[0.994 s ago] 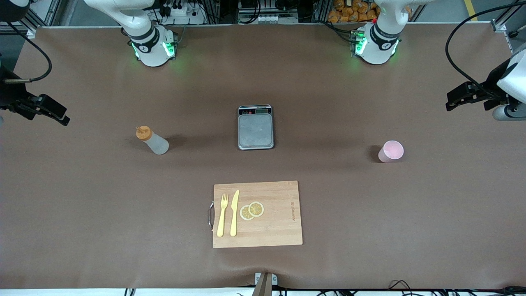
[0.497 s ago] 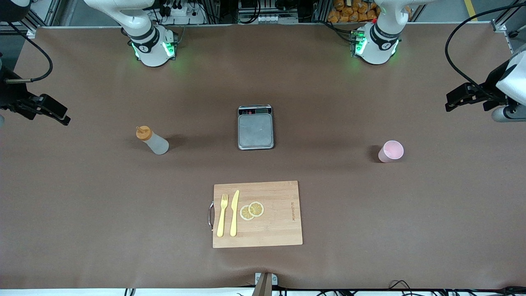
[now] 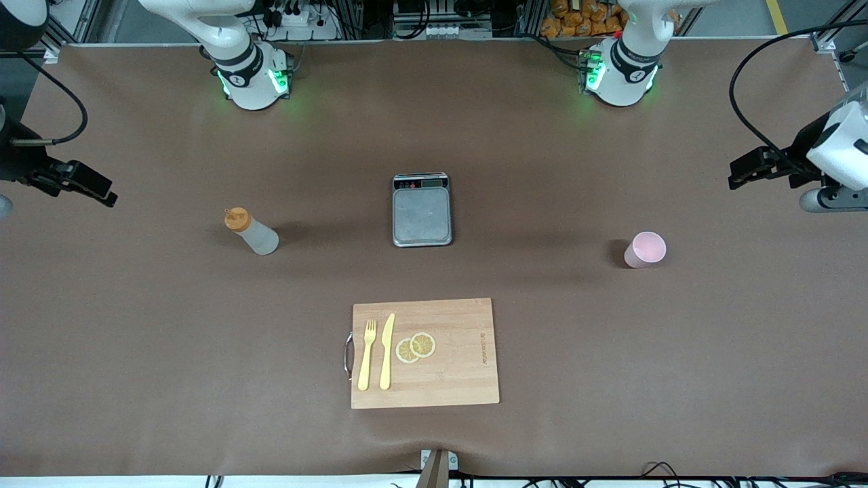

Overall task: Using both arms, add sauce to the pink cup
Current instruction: 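Reach the right gripper toward the sauce bottle while the left gripper reaches the cup, then grasp the sauce bottle with the right gripper while the left gripper grasps the cup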

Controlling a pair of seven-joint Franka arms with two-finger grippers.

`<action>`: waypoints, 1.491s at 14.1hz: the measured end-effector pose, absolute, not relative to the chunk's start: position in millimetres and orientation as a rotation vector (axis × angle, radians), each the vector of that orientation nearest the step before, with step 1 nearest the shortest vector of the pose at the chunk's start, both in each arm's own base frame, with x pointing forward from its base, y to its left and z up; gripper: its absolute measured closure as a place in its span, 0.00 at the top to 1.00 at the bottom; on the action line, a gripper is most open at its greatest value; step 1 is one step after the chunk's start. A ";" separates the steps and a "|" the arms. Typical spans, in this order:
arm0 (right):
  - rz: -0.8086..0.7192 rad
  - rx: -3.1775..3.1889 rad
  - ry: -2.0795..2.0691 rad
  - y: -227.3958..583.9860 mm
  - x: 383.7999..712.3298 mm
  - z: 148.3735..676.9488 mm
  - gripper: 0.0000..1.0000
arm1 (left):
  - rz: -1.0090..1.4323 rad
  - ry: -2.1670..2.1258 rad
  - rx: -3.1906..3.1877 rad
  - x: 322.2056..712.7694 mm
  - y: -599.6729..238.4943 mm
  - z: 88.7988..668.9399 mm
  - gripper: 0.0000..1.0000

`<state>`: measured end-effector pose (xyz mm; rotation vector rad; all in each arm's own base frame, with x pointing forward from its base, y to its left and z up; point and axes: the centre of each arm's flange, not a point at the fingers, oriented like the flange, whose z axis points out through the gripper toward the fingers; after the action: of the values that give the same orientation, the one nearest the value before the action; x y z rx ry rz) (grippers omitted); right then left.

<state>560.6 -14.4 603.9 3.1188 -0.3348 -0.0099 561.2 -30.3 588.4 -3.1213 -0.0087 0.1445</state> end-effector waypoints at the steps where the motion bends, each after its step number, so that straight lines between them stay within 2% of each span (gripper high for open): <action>1: -0.040 3.116 -0.343 -17.0 562.4 597.0 1.00 | 0.143 -0.017 -3.122 563.3 -27.2 575.2 1.00; 9: -0.142 3.100 -0.401 -37.3 576.5 561.5 1.00 | 0.124 -0.024 -3.126 553.3 -22.2 421.8 1.00; 14: -0.210 3.089 -0.435 -48.6 587.2 533.5 1.00 | 0.165 -0.107 -3.129 539.6 4.6 360.2 1.00; 21: -0.379 3.080 -0.599 -79.7 605.2 463.5 1.00 | 0.256 -0.126 -3.140 546.1 11.3 290.8 1.00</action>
<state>605.2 -79.7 463.5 3.0802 -0.5985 -0.3786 546.1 11.3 290.8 -3.1403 -0.1261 0.2557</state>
